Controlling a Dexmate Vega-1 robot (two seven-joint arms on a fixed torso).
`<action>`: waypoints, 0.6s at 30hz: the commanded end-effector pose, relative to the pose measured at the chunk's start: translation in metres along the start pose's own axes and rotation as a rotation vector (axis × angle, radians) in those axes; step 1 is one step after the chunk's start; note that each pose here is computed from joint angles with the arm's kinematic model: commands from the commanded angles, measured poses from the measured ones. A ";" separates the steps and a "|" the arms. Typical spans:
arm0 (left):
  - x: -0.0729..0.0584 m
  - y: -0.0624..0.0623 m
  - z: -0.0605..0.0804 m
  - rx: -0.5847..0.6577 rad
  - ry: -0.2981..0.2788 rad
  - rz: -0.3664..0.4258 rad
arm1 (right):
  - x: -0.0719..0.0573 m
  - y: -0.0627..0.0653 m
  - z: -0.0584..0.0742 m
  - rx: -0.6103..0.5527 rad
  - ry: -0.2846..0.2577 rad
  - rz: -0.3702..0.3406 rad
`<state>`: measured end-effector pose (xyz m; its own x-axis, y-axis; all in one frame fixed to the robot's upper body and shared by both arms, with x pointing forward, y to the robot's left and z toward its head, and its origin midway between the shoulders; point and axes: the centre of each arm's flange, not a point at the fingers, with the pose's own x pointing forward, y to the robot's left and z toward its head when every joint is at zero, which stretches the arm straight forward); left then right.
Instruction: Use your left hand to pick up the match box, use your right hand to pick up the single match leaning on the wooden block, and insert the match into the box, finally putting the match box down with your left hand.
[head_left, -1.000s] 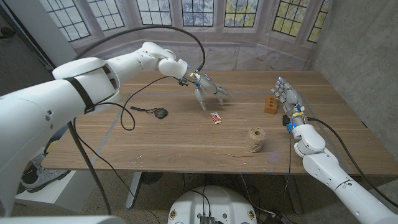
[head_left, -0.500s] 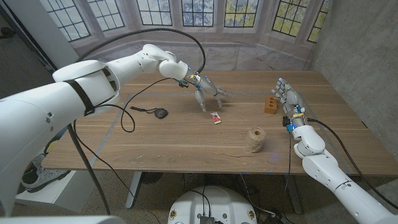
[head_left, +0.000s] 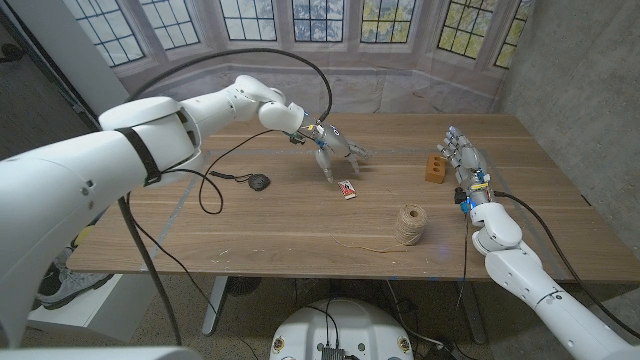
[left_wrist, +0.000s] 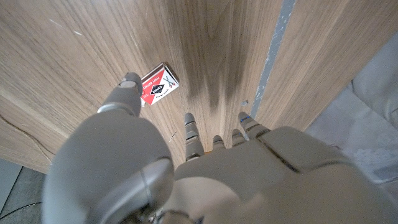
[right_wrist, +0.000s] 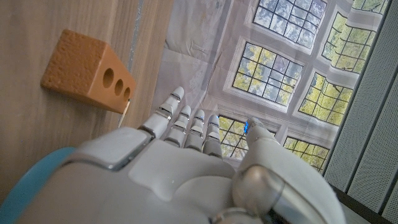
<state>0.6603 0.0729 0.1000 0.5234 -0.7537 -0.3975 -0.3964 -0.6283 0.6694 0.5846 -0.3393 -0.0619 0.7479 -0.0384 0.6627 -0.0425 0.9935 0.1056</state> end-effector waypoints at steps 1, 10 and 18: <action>0.002 -0.005 0.001 0.017 0.008 0.038 | -0.001 -0.001 -0.006 0.007 -0.005 -0.007; -0.001 -0.008 0.004 0.033 0.008 0.058 | 0.000 0.001 -0.008 0.010 -0.012 -0.006; -0.003 -0.011 0.008 0.030 0.009 0.068 | 0.001 0.003 -0.009 0.007 -0.019 0.001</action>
<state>0.6606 0.0772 0.0929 0.5089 -0.7812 -0.3616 -0.4416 -0.5975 0.6694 0.5897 -0.3381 -0.0671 0.7418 -0.0461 0.6691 -0.0445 0.9920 0.1177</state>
